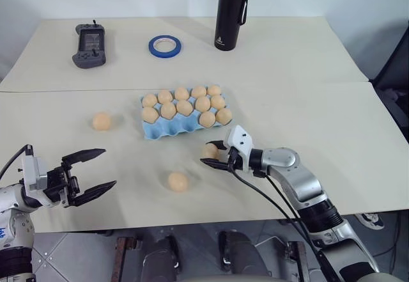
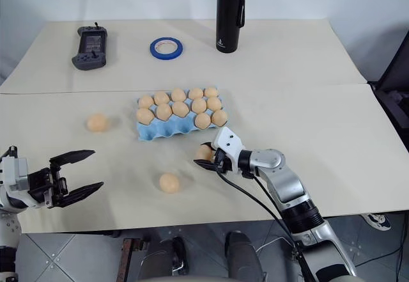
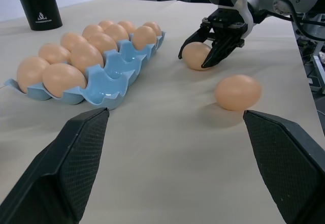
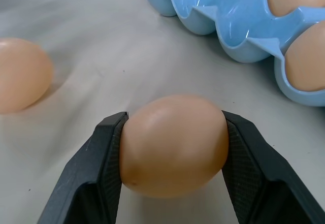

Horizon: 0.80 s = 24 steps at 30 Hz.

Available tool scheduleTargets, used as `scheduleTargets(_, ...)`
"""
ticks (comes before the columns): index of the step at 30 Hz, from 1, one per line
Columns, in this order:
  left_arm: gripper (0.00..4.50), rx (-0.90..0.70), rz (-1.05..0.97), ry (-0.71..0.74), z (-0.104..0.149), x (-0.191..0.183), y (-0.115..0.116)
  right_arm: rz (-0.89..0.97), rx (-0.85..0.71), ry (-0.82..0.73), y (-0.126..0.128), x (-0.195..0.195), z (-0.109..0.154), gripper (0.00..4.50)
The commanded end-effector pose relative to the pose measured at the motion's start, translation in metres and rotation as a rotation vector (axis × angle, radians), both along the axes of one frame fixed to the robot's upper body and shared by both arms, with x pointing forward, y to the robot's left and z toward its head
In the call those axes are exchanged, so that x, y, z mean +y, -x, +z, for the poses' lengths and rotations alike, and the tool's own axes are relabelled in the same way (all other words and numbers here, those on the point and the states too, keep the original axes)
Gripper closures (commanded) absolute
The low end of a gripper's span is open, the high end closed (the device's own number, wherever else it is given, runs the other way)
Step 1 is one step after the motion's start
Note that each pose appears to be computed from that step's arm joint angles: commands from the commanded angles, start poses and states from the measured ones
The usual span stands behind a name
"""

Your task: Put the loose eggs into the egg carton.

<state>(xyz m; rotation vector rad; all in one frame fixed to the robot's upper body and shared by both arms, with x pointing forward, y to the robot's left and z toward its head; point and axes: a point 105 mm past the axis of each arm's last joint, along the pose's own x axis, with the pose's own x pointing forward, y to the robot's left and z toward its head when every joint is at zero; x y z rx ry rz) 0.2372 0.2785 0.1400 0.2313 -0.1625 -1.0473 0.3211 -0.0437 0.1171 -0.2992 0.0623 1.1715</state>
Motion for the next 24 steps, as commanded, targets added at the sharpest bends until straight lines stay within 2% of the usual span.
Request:
scheduleTargets(1, 0.00, -0.053, 0.008, -0.005, 0.009, 0.001, 0.002, 0.024, -0.098, -0.088, 0.000, 0.004, 0.045, 2.24)
scheduleTargets(4, 0.00, -0.055, 0.010, -0.002, 0.009, 0.000, 0.002, 0.015, -0.133, -0.147, -0.003, 0.009, 0.073, 2.28)
scheduleTargets(8, 0.00, -0.065, 0.017, 0.005, 0.009, -0.001, -0.001, -0.069, -0.158, -0.202, -0.032, 0.028, 0.098, 2.28)
scheduleTargets(12, 0.00, -0.072, 0.024, 0.014, 0.010, -0.002, -0.002, -0.073, -0.155, -0.196, -0.044, 0.044, 0.097, 2.28)
scheduleTargets(18, 0.00, -0.084, 0.041, 0.012, 0.011, -0.001, -0.001, -0.057, -0.162, -0.122, -0.055, 0.065, 0.078, 2.28)
scheduleTargets(24, 0.00, -0.090, 0.050, 0.010, 0.013, 0.000, -0.001, -0.046, -0.175, -0.124, -0.055, 0.068, 0.078, 0.18)
